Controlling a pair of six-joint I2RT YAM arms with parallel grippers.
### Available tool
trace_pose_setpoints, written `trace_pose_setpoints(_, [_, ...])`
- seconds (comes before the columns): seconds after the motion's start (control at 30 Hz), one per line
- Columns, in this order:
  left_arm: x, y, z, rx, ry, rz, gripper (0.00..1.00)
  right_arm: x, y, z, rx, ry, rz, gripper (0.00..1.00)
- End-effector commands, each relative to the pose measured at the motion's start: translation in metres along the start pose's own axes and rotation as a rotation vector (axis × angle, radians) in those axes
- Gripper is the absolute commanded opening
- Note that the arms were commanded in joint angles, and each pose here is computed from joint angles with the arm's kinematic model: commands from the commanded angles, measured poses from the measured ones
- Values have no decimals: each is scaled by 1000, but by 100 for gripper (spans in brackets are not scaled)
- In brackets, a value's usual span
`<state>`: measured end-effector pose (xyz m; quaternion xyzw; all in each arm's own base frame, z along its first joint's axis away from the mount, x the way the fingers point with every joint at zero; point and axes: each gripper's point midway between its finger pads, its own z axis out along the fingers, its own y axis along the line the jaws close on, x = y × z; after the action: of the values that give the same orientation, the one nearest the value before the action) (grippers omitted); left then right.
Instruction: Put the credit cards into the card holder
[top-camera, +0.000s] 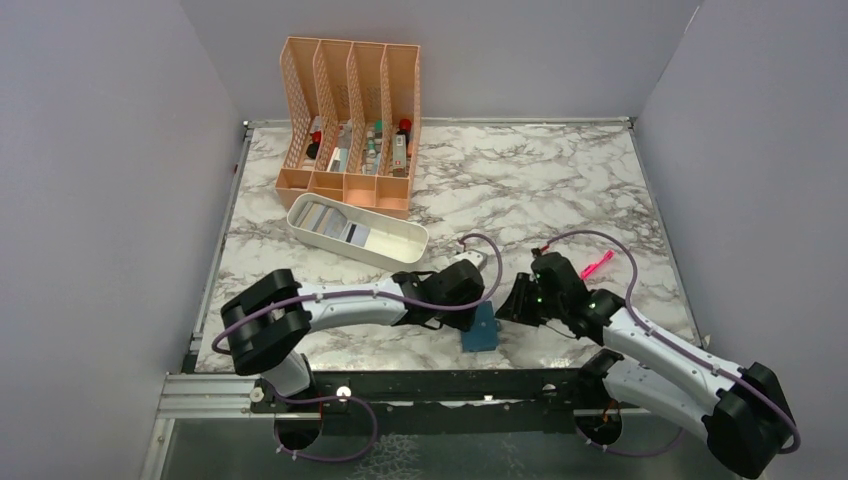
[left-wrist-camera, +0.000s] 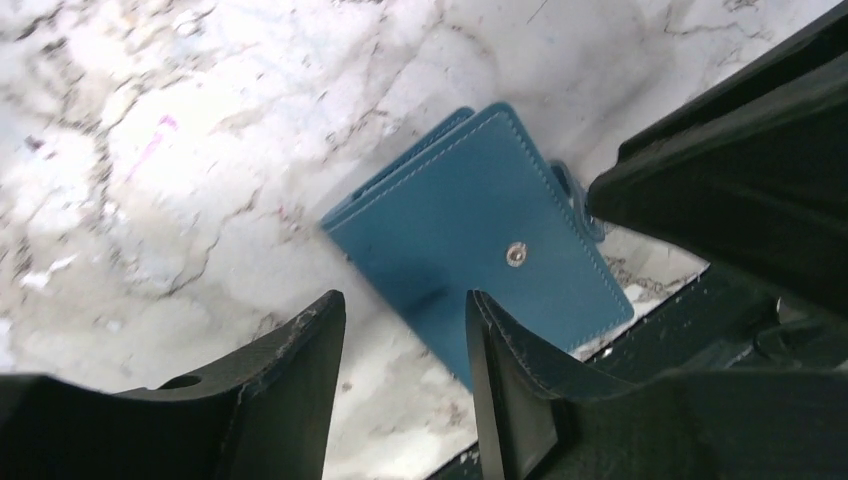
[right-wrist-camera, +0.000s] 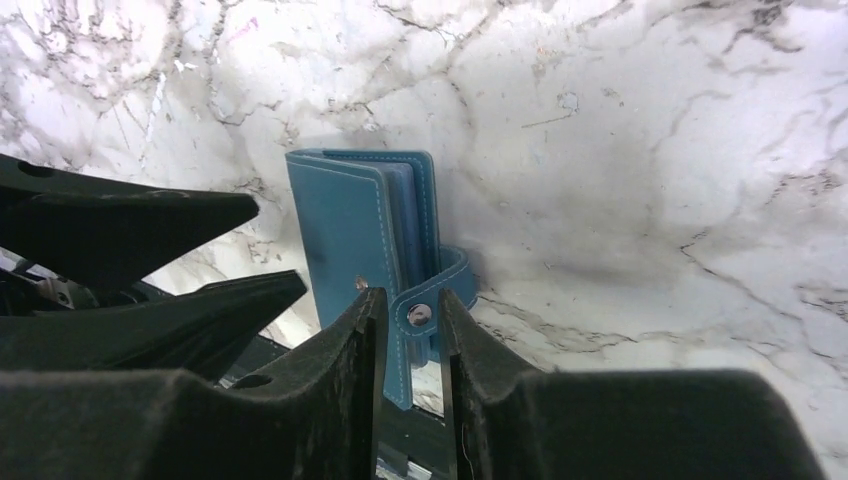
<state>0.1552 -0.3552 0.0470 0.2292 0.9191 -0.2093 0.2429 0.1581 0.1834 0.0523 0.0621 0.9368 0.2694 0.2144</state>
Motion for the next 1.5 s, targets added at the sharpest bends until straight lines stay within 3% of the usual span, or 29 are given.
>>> trace_pose_setpoints(0.0, [12,5,-21,18,10,-31,53,-5,-8,-13,67,-9,-39,32])
trace_pose_setpoints(0.23, [20,-1,-5,72,25,-45,63,-1,0,-9,31,24,-74,37])
trace_pose_setpoints(0.6, [6,-2,12,41,20,-45,62,1,6,-4,19,42,-99,39])
trace_pose_setpoints(1.13, [22,3,26,27,78,-31,37,7,7,7,4,56,-75,21])
trace_pose_setpoints(1.47, [29,8,29,9,101,-19,34,8,7,3,-8,34,-32,18])
